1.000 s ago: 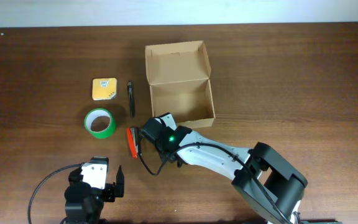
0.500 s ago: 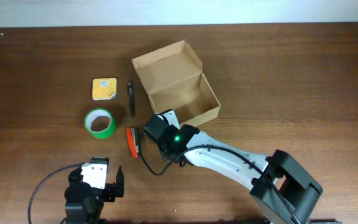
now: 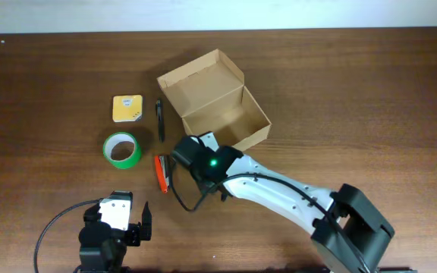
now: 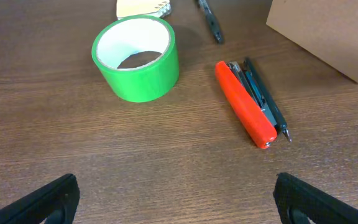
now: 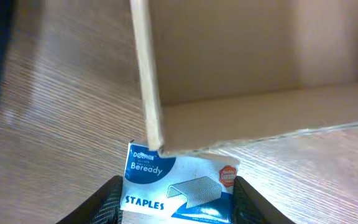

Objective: Pack container
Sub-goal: 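Lift the staples box and lower it into the cardboard box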

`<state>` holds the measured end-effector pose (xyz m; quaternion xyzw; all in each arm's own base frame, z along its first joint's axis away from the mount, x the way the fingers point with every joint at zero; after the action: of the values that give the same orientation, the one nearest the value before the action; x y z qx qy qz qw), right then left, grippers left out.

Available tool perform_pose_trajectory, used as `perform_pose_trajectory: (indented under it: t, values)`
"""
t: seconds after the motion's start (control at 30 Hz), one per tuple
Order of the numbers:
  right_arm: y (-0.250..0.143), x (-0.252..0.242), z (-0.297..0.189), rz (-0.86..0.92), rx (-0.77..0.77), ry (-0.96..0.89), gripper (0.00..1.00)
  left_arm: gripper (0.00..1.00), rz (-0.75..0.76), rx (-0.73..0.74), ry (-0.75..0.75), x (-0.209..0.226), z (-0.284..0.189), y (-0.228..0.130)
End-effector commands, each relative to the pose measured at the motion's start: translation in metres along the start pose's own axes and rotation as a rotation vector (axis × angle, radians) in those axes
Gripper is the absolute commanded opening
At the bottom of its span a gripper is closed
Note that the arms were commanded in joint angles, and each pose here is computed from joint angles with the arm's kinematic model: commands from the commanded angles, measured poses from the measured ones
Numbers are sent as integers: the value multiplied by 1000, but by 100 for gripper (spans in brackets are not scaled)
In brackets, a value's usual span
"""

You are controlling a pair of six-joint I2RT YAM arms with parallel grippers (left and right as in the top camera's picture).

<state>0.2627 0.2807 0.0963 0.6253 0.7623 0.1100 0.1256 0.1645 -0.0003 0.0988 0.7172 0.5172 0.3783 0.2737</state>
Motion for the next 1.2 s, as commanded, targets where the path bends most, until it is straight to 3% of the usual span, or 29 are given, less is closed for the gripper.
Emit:
perform_pose_trajectory:
  t: [0.0,0.57,0.83,1.17]
  values:
    - [23,-2,-34,13,-104,26,50,99,9,-5,13,2,0,0]
    - [68,-28,-114,-48,-398,-5,47,99,9,-5,13,2,0,0]
    - [101,-51,-85,-42,-410,-56,46,99,9,-5,13,2,0,0]
    - [129,-70,-20,-60,-319,34,47,99,9,-5,13,2,0,0]
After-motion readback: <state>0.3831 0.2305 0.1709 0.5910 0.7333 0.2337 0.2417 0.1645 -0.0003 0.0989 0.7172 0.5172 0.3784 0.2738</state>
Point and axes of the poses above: each gripper's point midway between its finger pads, its own z axis out along the fingers, its own x axis along the line the jaws close on, y = z × x, the point moved 3 cm from there along -z, back along the fingers, and after that the axes turned 12 degrees about z, right-handed, at the moved point
